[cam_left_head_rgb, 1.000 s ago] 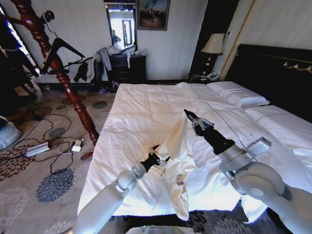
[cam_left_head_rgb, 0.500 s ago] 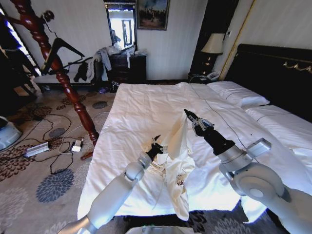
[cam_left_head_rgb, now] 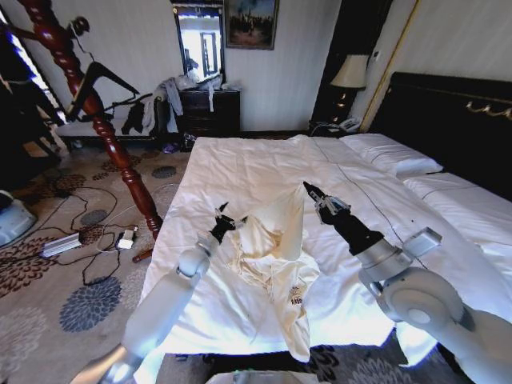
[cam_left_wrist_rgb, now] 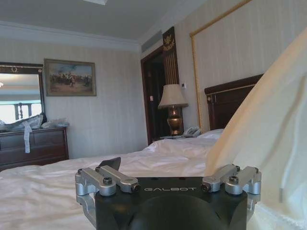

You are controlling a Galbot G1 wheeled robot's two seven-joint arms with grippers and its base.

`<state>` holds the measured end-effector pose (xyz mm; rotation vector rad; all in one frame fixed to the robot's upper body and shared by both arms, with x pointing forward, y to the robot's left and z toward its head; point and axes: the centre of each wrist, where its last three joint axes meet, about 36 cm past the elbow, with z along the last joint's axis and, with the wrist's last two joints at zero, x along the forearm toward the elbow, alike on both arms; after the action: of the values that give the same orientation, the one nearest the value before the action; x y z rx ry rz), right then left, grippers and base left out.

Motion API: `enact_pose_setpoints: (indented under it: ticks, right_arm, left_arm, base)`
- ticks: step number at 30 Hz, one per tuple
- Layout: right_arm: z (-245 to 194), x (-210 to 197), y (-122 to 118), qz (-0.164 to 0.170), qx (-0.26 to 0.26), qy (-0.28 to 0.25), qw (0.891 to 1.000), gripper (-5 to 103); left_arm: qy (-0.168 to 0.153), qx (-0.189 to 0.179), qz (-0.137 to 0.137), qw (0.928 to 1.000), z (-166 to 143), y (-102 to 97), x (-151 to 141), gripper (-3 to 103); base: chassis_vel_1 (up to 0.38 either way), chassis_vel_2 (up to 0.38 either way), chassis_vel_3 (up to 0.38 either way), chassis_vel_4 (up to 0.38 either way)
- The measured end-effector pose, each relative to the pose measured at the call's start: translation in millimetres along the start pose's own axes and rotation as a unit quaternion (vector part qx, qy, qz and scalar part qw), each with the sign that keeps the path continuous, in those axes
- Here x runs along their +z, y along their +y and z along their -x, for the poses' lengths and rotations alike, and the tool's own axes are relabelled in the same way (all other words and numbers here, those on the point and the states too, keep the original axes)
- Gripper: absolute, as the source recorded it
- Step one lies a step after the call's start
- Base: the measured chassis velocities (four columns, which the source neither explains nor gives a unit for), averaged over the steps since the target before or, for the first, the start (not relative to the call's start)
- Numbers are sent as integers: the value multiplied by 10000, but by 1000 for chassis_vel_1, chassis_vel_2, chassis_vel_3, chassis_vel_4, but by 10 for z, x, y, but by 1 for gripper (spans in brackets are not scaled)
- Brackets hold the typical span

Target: Pick up the clothes from the bed and hang them on the clothes hanger.

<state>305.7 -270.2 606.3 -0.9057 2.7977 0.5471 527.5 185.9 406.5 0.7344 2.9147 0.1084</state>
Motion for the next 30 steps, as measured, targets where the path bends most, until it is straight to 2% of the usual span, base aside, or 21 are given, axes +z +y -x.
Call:
enact_pose_setpoints:
  ticks: [3, 6, 7, 9, 12, 15, 16, 19, 22, 26, 30]
  right_arm:
    - [-14, 14, 30, 81, 21, 151, 9999, 0]
    - [-28, 42, 42, 191, 259, 572, 9978, 0]
    - [-28, 42, 42, 191, 259, 572, 9978, 0]
    - [-32, 50, 44, 243, 427, 793, 9956, 0]
    - [-34, 54, 44, 437, 917, 1378, 9852, 0]
    - [-32, 55, 46, 574, 1074, 1524, 9808, 0]
    - [-29, 53, 47, 691, 1137, 1596, 9782, 0]
    - [-27, 50, 47, 765, 1151, 1633, 9769, 0]
    - [-12, 19, 42, 1061, 1182, 1824, 9703, 0]
    - [-2, -14, 35, 1117, 1165, 1944, 9675, 0]
    - [1, -32, 30, 894, 966, 1974, 9715, 0]
  left_arm:
    - [-11, 31, -76, 10000, 83, -7, 9, 100]
    - [-45, 224, -423, 9988, 128, -77, -1, 100]
    - [-45, 224, -423, 9988, 128, -77, -1, 100]
    - [-25, 343, -604, 9976, 68, -138, 0, 100]
    - [81, 449, -769, 9960, -132, -194, 74, 100]
    - [192, 437, -754, 9960, -236, -218, 141, 100]
    - [299, 342, -671, 9967, -313, -233, 187, 100]
    - [371, 242, -638, 9970, -360, -248, 218, 100]
    - [451, -137, -739, 9962, -408, -312, 241, 100]
    - [338, -147, -748, 9965, -364, -310, 146, 100]
    - [186, -19, -611, 9980, -370, -253, 8, 100]
  base:
    - [0, 0, 0, 0]
    - [0, 0, 0, 0]
    - [0, 0, 0, 0]
    - [0, 0, 0, 0]
    - [0, 0, 0, 0]
    - [0, 0, 0, 0]
    - [0, 0, 0, 0]
    - [0, 0, 0, 0]
    - [0, 0, 0, 0]
    - [0, 0, 0, 0]
    - [0, 0, 0, 0]
